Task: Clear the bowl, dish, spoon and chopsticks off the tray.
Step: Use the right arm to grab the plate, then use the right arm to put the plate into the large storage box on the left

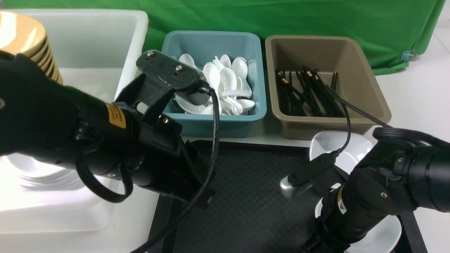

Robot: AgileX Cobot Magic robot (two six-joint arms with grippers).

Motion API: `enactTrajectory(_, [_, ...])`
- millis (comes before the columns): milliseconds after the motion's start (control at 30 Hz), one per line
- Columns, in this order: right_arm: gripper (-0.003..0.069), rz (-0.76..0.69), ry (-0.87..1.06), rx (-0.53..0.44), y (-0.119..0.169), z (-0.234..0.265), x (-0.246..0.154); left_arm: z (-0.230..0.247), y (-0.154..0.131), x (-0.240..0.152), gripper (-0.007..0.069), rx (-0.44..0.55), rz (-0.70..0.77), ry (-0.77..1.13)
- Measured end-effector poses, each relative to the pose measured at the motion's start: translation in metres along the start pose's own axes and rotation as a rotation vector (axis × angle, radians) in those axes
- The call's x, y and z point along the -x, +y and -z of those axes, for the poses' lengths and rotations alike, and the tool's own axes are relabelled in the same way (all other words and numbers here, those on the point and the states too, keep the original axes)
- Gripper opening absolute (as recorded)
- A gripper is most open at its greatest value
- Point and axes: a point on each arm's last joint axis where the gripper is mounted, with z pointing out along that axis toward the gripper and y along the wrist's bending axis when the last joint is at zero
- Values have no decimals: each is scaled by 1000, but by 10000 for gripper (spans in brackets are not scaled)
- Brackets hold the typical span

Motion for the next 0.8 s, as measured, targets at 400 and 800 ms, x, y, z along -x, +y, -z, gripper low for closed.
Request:
enactTrajectory(400, [26, 68, -220, 192, 47, 104, 14, 7, 17, -4, 21, 145, 79, 23])
enactTrajectory(800, [26, 307, -624, 383, 86, 206, 110, 107, 90, -33, 21, 521, 397, -155])
